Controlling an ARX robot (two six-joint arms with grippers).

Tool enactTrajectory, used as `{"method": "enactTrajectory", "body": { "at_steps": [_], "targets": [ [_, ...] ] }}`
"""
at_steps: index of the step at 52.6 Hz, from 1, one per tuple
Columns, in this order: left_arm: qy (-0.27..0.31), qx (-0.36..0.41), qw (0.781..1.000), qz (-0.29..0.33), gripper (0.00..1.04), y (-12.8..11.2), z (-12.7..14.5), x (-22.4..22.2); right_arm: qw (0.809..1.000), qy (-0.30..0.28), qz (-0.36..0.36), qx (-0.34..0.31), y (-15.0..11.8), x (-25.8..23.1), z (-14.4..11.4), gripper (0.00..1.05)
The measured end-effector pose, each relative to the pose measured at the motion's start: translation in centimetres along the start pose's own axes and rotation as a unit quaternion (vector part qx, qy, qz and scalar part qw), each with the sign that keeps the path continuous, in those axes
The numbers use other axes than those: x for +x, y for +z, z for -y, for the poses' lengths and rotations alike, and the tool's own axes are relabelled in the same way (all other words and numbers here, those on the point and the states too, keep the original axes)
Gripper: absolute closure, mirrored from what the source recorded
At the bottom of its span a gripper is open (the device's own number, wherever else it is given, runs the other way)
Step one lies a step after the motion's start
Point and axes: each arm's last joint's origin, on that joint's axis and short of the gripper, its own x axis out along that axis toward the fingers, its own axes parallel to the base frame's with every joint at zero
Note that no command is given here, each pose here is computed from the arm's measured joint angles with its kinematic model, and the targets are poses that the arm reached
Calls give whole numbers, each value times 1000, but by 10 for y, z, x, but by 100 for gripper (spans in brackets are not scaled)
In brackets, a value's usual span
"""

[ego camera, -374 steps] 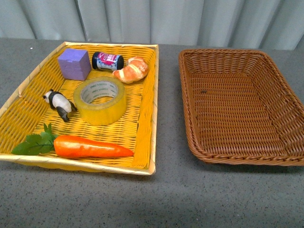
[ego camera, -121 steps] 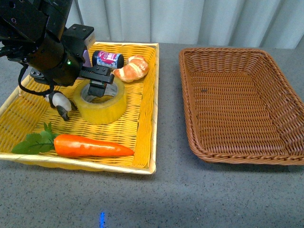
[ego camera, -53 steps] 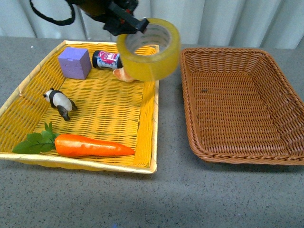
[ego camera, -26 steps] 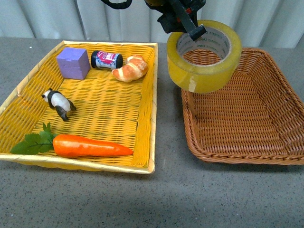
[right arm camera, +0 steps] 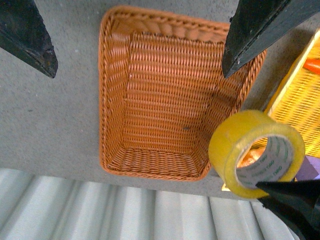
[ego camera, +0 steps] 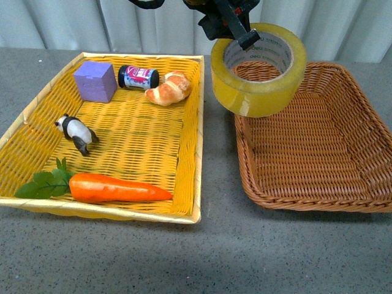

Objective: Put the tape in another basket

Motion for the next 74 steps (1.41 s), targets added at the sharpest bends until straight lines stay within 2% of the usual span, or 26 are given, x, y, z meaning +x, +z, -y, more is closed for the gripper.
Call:
{"method": "enactTrajectory", "body": {
  "at_steps": [9,24,38,61,65,74],
  "targets": [
    [0,1,1000,0,91,0,0,0,997,53,-61,-9,23,49,-2,9],
    [0,0,1000,0,91,0,0,0,991,78,-108,-21,59,113,-17,9],
    [0,0,1000,0,91,0,0,0,984,91,-147,-32,59,148,-36,9],
    [0,0,1000,0,91,0,0,0,980,89,-175,-29,61,180,-42,9],
    [0,0,1000,0,91,0,0,0,980,87,-179,-27,62,182,-43,18],
    [0,0,1000,0,91,0,0,0,978,93,-188,-24,60,185,-47,46]
  ]
}}
